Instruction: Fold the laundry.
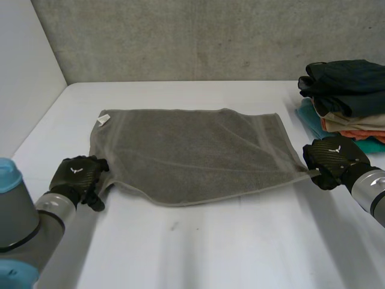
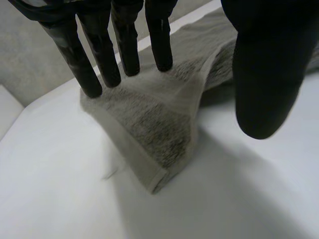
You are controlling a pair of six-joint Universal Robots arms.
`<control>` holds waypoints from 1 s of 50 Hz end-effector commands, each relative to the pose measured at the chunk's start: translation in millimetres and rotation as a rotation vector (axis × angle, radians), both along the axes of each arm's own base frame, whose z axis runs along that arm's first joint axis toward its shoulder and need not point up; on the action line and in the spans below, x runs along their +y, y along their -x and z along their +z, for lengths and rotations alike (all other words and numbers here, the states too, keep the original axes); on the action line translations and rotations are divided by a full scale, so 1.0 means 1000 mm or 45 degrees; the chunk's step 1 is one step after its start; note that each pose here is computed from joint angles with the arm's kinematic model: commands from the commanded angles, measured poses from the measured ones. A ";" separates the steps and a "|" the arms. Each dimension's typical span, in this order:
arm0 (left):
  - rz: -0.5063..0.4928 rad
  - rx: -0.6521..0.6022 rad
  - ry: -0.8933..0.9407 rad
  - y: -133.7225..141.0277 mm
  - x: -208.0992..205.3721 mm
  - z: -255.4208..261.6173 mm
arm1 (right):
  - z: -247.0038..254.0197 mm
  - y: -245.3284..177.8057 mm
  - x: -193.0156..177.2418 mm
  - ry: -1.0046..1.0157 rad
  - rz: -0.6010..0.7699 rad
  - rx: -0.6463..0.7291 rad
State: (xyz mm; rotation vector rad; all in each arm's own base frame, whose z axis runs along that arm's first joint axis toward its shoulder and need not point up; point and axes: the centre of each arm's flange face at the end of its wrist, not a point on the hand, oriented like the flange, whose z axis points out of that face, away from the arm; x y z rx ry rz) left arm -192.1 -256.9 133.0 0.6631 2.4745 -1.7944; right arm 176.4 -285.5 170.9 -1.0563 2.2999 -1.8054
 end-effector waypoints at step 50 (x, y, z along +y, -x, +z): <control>-0.190 -0.898 -0.018 -0.036 0.072 0.042 | 0.039 0.011 0.075 -0.356 0.360 0.611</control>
